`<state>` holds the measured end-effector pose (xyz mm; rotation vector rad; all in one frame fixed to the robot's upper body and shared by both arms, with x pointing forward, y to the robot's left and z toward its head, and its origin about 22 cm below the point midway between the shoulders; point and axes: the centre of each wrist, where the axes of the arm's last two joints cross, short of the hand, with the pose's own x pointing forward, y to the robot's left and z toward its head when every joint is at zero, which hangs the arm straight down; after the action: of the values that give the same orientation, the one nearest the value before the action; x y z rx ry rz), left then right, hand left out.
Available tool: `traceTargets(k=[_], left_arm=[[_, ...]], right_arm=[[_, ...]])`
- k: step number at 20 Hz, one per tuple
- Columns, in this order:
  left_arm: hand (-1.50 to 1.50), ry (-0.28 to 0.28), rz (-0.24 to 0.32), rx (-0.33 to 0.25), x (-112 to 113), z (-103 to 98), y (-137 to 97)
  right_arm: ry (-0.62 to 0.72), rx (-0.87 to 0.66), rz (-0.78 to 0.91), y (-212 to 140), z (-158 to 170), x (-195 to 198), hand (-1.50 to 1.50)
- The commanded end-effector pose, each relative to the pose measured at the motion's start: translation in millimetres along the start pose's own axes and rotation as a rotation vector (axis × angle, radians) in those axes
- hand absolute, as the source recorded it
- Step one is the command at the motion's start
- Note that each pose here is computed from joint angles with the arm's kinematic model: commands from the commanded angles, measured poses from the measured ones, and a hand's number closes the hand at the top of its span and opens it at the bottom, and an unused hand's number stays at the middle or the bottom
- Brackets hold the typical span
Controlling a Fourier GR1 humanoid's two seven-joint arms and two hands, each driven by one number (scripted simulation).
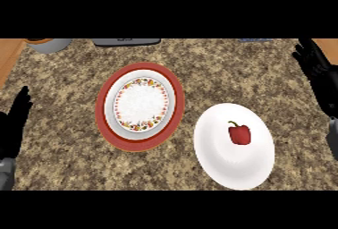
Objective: Pick the bell pepper from the plate and place it in the plate
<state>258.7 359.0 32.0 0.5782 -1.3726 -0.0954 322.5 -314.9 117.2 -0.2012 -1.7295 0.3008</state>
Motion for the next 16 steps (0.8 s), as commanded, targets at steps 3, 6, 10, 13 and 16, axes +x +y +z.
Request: traceTargets(k=[3, 6, 10, 13, 16], left_arm=[[0.0, -0.051, 0.096, -0.135, 21, 4, -40], [0.0, -0.071, 0.208, -0.209, 27, 5, -63], [0.0, -0.03, 0.255, -0.263, 25, 8, -83], [0.0, -0.031, 0.261, -0.273, 19, 10, -70], [0.0, -0.027, 0.254, -0.281, 31, -2, -83]], right_arm=[[-0.128, 0.24, -0.222, 7, 1, -26, 1.5], [-0.28, 0.483, -0.381, 34, 2, -28, 1.5], [-0.361, 0.079, -0.231, 7, 25, -70, -1.5], [-0.384, 0.199, -0.287, -7, 72, -124, -1.5], [-0.407, 0.393, -0.126, -19, 60, -132, -1.5]])
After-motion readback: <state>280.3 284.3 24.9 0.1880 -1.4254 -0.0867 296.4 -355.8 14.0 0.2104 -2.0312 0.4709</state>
